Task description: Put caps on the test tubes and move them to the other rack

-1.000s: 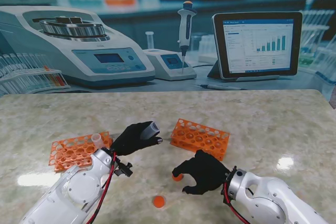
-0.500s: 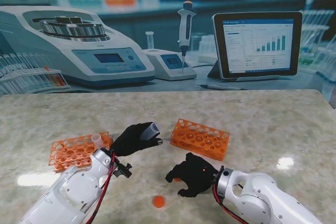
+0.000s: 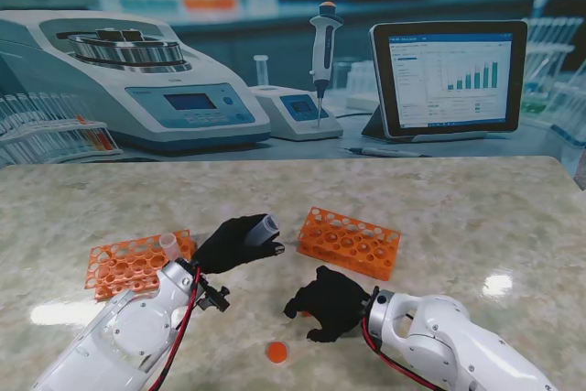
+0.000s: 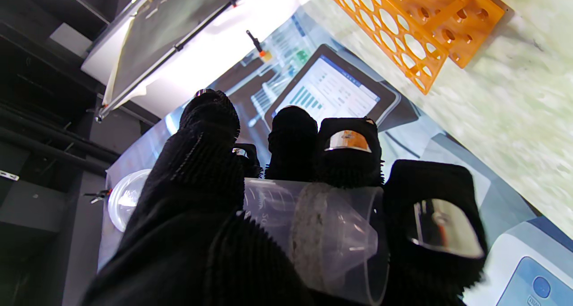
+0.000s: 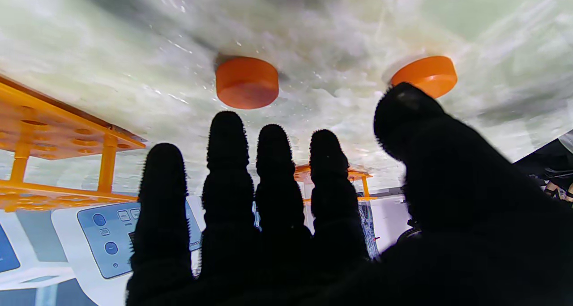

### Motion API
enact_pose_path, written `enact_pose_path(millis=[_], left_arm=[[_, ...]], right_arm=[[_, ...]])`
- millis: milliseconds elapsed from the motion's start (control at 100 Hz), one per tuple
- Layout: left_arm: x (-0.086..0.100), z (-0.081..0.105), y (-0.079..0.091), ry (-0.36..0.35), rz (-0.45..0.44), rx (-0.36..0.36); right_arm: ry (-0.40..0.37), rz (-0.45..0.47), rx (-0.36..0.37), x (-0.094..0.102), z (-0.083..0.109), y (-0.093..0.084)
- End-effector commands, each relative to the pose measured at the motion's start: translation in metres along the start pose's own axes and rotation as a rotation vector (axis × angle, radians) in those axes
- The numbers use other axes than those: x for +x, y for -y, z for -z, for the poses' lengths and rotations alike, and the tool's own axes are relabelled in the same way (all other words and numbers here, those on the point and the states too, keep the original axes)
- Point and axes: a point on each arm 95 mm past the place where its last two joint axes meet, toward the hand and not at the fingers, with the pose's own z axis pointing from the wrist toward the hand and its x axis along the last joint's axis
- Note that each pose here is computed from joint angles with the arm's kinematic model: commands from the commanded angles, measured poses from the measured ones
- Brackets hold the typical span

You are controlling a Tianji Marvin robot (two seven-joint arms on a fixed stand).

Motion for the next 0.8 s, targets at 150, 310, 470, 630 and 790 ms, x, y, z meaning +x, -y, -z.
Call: enact_pose_path(millis=[150,310,470,630,790], left_arm=[[0.001,0.001,-0.001,0.003,-0.003,-0.009],[0.001,0.001,-0.001,0.004,-0.007,-0.013],[0.001,0.001,-0.001,0.006,-0.010,-0.013],[0.001,0.001,-0.001,0.008,-0.014,-0.012],[0.001,0.001,0.000,0.008,-0.019,-0.012]], right_arm=[[-0.001,0.016,0.019,-0.002,-0.004,0.005],[-0.001,0.023,0.024,-0.004,-0.007,0.008],[-0.001,0.031,0.040,-0.007,-0.010,0.012],[0.001,0.036,0.051,-0.009,-0.013,0.014],[0.003,0.040,0.054,-0.010,-0.014,0.016]])
